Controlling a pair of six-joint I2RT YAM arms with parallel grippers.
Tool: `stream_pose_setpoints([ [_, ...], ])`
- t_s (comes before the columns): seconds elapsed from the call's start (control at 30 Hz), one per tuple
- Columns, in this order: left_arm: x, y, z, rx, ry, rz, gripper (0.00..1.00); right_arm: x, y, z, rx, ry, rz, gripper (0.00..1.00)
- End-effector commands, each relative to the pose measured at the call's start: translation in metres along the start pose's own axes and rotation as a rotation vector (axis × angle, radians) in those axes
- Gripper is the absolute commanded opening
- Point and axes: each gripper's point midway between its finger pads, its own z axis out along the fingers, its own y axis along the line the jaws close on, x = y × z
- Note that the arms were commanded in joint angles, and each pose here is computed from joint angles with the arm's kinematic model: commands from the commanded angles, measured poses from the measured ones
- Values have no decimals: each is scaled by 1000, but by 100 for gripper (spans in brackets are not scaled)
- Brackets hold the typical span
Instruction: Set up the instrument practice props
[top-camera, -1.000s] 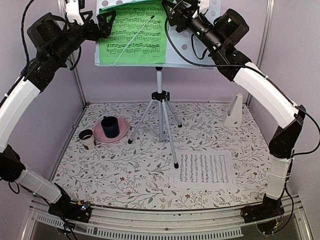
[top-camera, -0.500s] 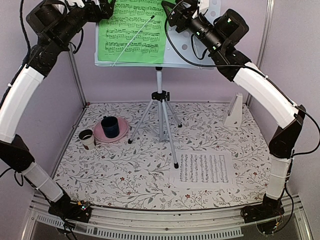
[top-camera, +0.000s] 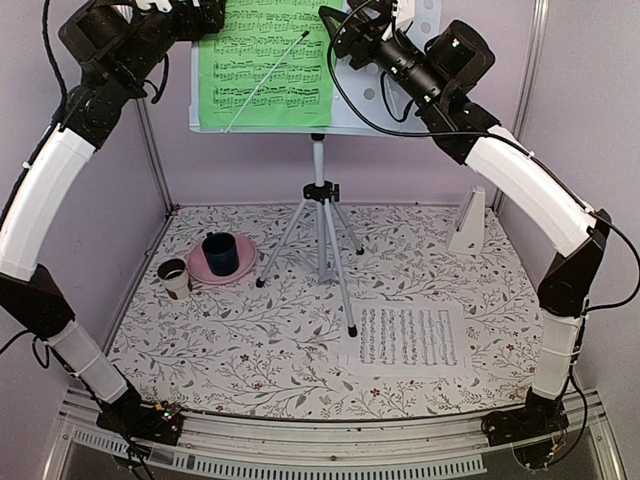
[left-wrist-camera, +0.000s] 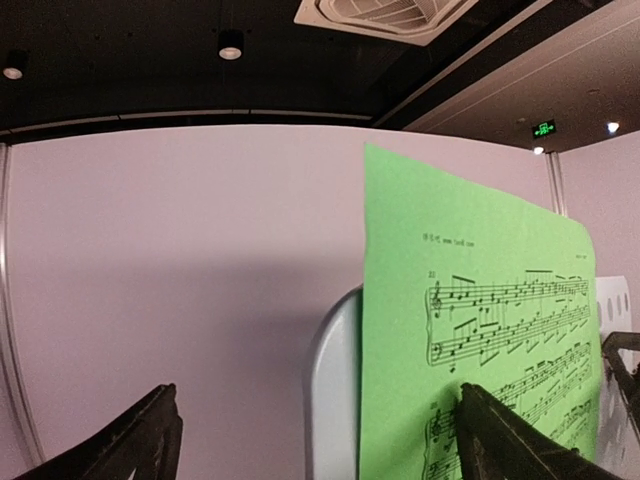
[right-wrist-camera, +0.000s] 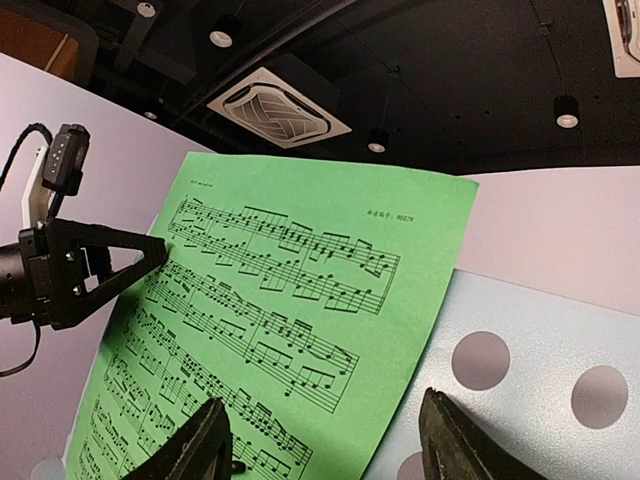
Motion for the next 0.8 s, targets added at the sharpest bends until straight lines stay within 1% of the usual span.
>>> stream_pose_setpoints([
  [0.0,-9,16,-2,-76,-14,9,94,-27,-4,-6,-3,-39,-7,66],
  [0.23,-13,4,-9,4,-24,2,93,-35,-3,-9,-14,-50,-14,69],
  [0.4,-13,-1,-16,40,-17,-4,93,-43,1,-12,-44,-62,-16,78],
  [0.5,-18,-2,-23,54,-24,-9,96,-49,4,-13,-59,-72,-17,82],
  [0.67,-22,-3,-36,70,-23,-12,97,-54,7,-16,-81,-74,-14,84],
  [0.77,-17,-3,-44,75,-7,-6,97,-57,10,-19,-98,-71,-8,85],
])
